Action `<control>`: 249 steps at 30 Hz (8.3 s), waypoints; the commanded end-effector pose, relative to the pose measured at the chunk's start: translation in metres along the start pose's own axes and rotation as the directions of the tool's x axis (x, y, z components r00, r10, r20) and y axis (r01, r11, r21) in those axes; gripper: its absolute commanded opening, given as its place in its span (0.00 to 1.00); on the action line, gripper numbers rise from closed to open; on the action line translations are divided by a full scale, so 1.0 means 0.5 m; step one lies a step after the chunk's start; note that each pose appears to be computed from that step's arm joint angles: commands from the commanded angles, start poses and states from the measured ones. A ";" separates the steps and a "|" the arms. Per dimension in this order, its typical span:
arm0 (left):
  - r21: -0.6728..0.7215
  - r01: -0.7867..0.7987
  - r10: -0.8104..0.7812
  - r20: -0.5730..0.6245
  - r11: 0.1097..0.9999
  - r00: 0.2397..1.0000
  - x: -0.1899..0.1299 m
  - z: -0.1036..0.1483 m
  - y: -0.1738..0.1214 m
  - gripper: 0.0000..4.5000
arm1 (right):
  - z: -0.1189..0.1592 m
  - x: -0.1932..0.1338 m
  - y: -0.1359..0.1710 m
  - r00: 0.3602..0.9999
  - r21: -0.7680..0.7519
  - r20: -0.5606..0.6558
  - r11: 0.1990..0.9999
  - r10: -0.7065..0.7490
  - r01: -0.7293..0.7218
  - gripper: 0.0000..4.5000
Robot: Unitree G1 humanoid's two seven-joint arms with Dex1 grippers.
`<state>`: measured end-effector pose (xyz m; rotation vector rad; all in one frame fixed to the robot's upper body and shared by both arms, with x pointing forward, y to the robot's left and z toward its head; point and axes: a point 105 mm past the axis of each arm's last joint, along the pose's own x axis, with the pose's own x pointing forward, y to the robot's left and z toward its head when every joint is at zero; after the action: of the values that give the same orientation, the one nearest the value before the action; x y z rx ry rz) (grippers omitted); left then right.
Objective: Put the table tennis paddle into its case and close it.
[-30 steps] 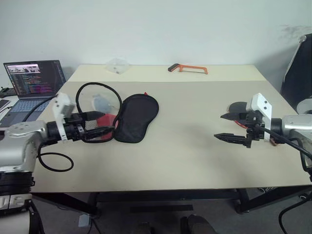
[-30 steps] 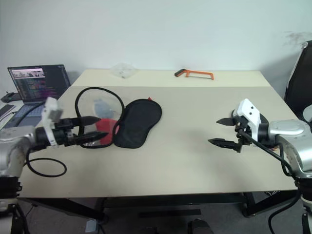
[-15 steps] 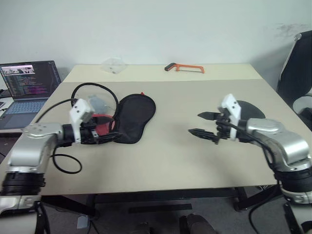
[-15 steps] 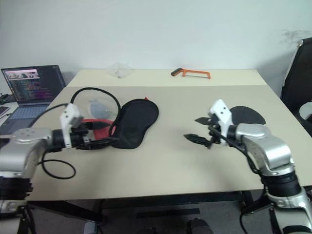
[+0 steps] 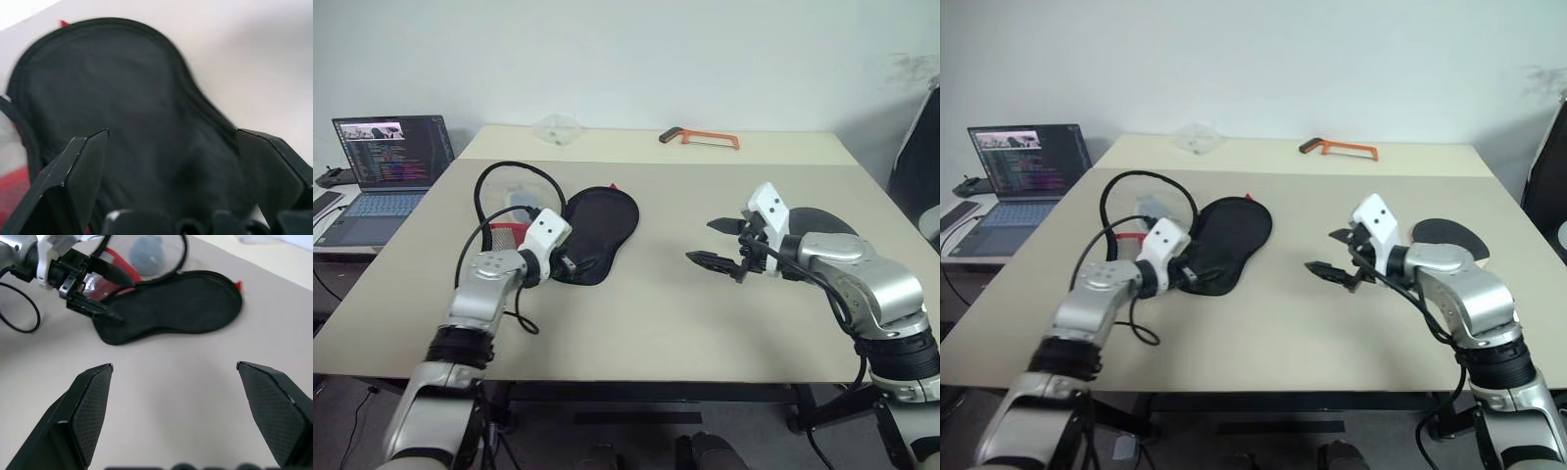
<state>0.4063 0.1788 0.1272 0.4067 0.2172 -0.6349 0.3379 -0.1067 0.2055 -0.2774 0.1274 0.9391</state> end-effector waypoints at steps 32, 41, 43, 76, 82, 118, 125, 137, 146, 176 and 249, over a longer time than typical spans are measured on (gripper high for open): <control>-0.073 0.167 -0.160 0.088 0.983 0.983 0.225 0.183 -0.229 0.01 | 0.030 -0.016 -0.004 0.998 -0.062 0.050 0.997 -0.039 0.042 1.00; -0.046 0.134 -0.126 0.137 0.990 0.982 0.273 0.255 -0.289 0.01 | 0.031 -0.020 -0.005 0.997 -0.074 0.046 0.996 -0.055 0.058 1.00; -0.037 0.101 -0.095 0.148 0.994 0.984 0.272 0.267 -0.275 0.01 | 0.033 -0.025 -0.006 0.997 -0.076 0.045 0.995 -0.060 0.063 1.00; -0.286 -0.123 0.112 -0.057 0.950 0.992 -0.184 0.055 0.090 0.99 | 0.003 -0.001 0.006 0.999 -0.049 0.023 0.999 0.022 -0.021 1.00; -0.364 -0.273 0.265 -0.072 0.890 0.961 -0.227 0.023 0.168 0.99 | 0.001 0.009 0.013 0.999 -0.050 0.018 0.998 0.049 -0.048 1.00; -0.520 -0.008 0.028 0.030 0.854 0.999 -0.023 0.016 0.024 0.01 | 0.008 -0.002 0.012 0.999 -0.060 0.023 0.998 0.031 -0.029 1.00; -0.535 0.123 -0.101 0.071 0.836 0.992 0.080 0.031 -0.072 0.01 | 0.011 -0.001 0.009 0.999 -0.063 0.026 0.998 0.023 -0.022 1.00; -0.492 0.308 -0.204 0.255 0.814 0.945 0.188 0.149 -0.156 0.01 | 0.011 -0.008 0.006 1.000 -0.066 0.025 0.998 0.006 -0.004 1.00; -0.487 0.293 -0.205 0.226 0.823 0.952 0.165 0.104 -0.138 0.01 | 0.013 -0.007 0.001 0.999 -0.064 0.031 0.998 -0.009 0.011 1.00; -0.347 0.025 -0.018 0.021 0.937 1.000 -0.107 0.027 -0.022 0.96 | -0.106 0.138 -0.185 0.837 0.445 -0.181 0.716 -0.516 0.537 1.00; -0.336 0.048 -0.045 0.018 0.941 0.999 -0.113 0.031 -0.047 0.96 | -0.162 0.090 -0.191 0.667 0.518 -0.357 0.455 -0.654 0.724 0.37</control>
<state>0.3455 0.1877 0.1385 0.0432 0.3744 -0.6158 0.4421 -0.1461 0.1176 0.2700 0.4428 -0.0177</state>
